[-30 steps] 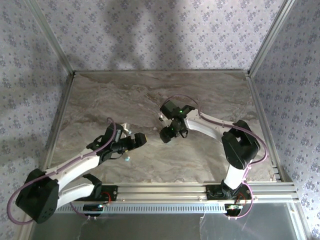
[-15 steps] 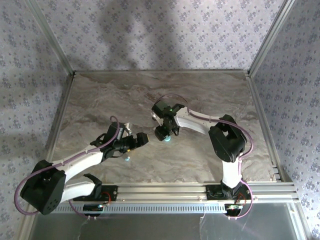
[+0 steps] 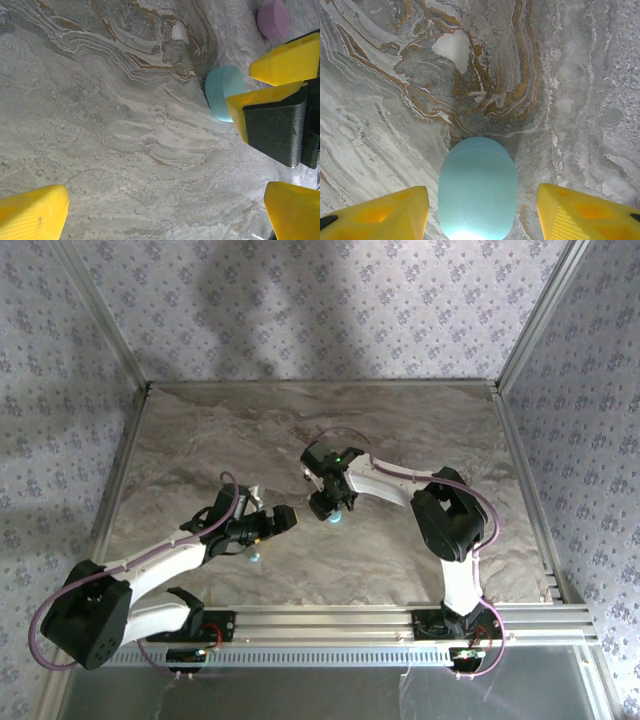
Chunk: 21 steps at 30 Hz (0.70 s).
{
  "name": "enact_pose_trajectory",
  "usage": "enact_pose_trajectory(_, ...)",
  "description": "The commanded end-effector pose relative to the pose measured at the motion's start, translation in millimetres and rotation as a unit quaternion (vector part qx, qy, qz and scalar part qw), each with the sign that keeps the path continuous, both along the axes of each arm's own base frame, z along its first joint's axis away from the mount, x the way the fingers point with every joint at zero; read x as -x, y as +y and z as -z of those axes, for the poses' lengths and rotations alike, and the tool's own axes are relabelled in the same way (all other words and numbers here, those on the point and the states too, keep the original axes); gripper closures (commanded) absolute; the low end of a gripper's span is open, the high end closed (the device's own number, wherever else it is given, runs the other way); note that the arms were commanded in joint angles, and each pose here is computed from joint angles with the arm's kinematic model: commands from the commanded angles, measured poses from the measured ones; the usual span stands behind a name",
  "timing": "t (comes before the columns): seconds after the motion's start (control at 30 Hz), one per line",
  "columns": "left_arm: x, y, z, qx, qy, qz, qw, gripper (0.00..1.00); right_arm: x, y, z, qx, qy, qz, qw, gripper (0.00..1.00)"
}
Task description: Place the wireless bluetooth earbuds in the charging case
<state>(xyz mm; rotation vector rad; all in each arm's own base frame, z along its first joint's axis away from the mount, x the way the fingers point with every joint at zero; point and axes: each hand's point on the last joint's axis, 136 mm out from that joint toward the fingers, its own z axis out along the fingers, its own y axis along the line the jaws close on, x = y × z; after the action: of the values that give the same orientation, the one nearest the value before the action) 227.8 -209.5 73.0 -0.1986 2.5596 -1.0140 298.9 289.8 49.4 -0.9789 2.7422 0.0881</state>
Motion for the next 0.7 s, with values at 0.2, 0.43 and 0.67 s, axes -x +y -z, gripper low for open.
enact_pose_trajectory(0.2, -4, -3, -12, 0.013, -0.024, 0.007, 1.000, 0.00, -1, -1, 8, 0.013, 0.014, 0.012, 1.000, 0.40)
enact_pose_trajectory(0.43, -4, -3, -11, 0.012, -0.023, 0.008, 1.000, 0.00, 0, -2, 11, 0.013, 0.018, 0.014, 1.000, 0.44)
enact_pose_trajectory(0.67, -6, -4, -10, 0.011, -0.023, 0.010, 1.000, 0.00, 1, -2, 13, 0.012, 0.022, 0.016, 1.000, 0.46)
